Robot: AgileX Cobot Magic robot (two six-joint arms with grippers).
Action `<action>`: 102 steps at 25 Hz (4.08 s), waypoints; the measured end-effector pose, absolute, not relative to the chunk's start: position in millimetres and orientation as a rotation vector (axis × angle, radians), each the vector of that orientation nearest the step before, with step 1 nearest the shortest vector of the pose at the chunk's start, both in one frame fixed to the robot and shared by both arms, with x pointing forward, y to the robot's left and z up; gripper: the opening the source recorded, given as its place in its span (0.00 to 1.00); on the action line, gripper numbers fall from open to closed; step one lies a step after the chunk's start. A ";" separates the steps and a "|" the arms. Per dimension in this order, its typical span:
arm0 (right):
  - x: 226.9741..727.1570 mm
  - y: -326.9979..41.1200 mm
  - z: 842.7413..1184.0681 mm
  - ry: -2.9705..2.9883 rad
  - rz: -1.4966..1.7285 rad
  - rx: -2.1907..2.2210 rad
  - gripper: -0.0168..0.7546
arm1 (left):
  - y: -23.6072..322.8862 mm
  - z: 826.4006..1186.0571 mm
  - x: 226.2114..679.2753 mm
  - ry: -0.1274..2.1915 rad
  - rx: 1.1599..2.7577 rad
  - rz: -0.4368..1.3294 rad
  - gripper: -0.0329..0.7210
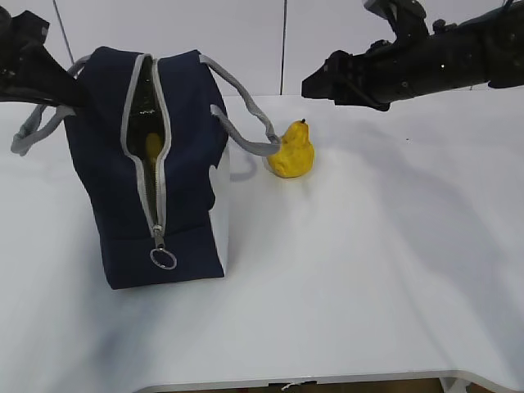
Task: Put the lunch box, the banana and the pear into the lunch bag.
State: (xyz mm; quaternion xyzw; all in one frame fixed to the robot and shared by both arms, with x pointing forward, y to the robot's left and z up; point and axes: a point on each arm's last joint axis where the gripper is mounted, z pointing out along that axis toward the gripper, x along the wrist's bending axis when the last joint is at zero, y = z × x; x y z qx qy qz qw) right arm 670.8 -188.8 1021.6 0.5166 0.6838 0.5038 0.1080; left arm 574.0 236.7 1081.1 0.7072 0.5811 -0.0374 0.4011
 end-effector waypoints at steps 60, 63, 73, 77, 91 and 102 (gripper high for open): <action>712.7 -152.3 950.2 2.037 1.351 1.540 0.58 | 237.3 1081.4 575.3 1.445 1.801 -0.063 0.03; 712.7 -152.3 950.2 2.036 1.351 1.542 0.52 | 237.3 1081.4 575.3 1.445 1.801 -0.063 0.03; 712.9 -152.4 950.3 2.034 1.350 1.542 0.38 | 237.4 1081.5 575.5 1.444 1.801 -0.060 0.03; 713.0 -152.2 950.8 2.035 1.353 1.541 0.38 | 237.4 1081.5 575.5 1.444 1.801 -0.060 0.03; 705.2 -152.1 988.5 2.030 1.440 1.465 0.37 | 237.4 1081.5 575.5 1.444 1.801 -0.060 0.03; 690.5 -162.8 1049.2 1.970 1.543 1.350 0.37 | 236.8 1082.1 575.6 1.440 1.793 -0.065 0.03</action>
